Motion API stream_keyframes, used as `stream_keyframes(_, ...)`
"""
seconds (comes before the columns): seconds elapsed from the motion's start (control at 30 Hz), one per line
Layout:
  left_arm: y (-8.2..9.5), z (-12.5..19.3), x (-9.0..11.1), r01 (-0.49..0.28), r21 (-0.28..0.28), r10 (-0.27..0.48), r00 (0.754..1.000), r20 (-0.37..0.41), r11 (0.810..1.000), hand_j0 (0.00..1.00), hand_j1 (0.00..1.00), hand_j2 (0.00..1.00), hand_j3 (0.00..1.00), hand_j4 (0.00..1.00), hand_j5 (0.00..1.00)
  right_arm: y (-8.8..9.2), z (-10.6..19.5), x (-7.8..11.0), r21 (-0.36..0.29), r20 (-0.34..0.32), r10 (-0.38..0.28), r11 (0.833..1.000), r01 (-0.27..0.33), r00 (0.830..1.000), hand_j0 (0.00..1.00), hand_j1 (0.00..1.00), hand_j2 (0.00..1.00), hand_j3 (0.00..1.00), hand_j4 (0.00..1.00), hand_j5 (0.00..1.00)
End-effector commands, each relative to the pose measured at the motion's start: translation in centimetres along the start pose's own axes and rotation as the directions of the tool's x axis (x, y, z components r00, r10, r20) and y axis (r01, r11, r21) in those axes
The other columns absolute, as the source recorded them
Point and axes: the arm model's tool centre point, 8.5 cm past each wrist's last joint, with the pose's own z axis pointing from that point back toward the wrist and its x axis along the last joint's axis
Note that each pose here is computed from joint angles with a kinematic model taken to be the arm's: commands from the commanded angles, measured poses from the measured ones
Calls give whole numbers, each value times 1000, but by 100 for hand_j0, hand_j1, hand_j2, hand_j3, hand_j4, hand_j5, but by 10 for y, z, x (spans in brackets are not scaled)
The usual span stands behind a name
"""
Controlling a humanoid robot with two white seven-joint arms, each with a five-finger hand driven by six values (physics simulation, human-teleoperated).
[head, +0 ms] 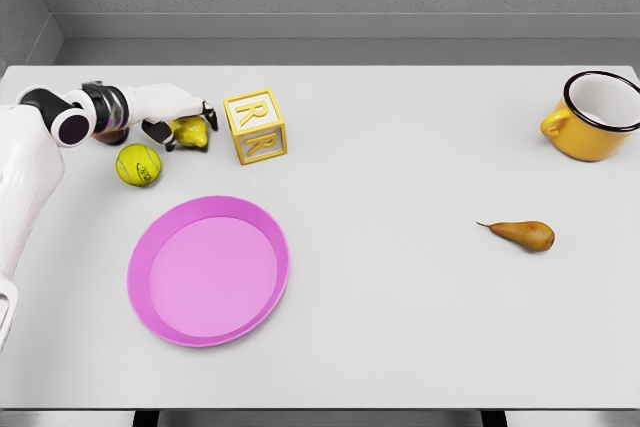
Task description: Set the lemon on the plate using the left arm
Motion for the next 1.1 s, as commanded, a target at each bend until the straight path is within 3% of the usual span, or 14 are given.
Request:
stream_keyframes(0.0,0,1,-1,-5,2,5,1000,-2,1000,61,61,61,61,61,61,0,0,0,0,0,-1,1000,1,1000,100,100,100,100,100,100)
stream_keyframes(0.3,0,3,-3,-8,9,8,1000,-4,1000,48,48,48,48,48,48,0,0,0,0,0,1,1000,-1,1000,100,100,100,100,100,100)
stream_keyframes(0.73,5,9,-8,-12,27,12,1000,-13,1000,48,48,48,48,48,48,0,0,0,0,0,-1,1000,1,1000,100,100,100,100,100,100)
stream_keyframes(0.97,19,15,-4,24,65,-23,1000,-8,998,47,47,47,47,47,47,0,0,0,0,0,1,1000,-1,1000,100,100,100,100,100,100)
stream_keyframes(1.07,19,26,-16,21,78,-18,999,-33,997,47,47,47,47,47,47,0,0,0,0,0,-1,1000,1,1000,100,100,100,100,100,100)
